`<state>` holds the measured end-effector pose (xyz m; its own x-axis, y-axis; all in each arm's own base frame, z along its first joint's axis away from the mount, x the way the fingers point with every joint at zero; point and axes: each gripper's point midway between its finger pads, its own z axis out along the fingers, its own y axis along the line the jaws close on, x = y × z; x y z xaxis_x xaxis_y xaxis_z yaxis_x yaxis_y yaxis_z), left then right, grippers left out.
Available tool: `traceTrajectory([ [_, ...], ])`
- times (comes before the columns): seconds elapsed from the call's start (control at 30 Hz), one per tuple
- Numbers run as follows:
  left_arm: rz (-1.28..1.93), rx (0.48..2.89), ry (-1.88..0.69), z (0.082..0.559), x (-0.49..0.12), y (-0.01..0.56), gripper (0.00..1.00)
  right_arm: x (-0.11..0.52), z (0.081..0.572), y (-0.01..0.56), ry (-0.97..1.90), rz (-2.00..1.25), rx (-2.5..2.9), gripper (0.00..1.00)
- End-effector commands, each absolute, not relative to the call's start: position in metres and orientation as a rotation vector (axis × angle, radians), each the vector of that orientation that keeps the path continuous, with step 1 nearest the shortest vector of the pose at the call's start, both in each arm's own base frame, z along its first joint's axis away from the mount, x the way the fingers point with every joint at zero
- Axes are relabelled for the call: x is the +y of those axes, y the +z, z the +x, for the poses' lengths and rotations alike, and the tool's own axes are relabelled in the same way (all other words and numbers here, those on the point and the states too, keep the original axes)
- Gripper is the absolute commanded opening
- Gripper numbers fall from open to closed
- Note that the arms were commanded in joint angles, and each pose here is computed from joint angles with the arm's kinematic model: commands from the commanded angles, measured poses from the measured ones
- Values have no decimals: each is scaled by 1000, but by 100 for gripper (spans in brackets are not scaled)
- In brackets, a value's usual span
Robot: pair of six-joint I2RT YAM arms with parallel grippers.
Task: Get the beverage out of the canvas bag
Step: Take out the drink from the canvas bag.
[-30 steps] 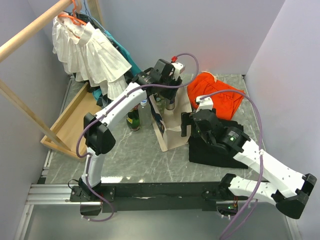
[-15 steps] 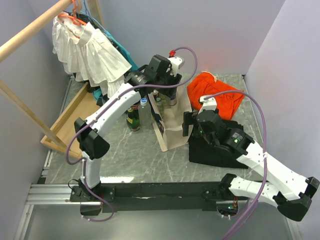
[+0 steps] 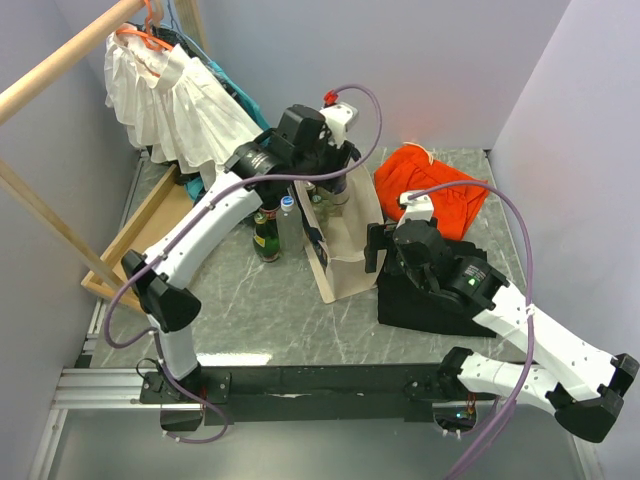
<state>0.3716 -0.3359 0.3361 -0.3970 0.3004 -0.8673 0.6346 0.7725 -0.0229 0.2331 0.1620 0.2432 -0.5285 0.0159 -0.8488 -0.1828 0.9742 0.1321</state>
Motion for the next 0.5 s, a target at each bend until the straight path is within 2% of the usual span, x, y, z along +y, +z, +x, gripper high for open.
traceTrajectory([
  [0.0,600,1799,-494,363,-325,412,1,165,234,259,286,-91,2088,100],
  [0.47,540,1713,-520,334,-295,454,1,172,235,257,309,-94,2097,100],
])
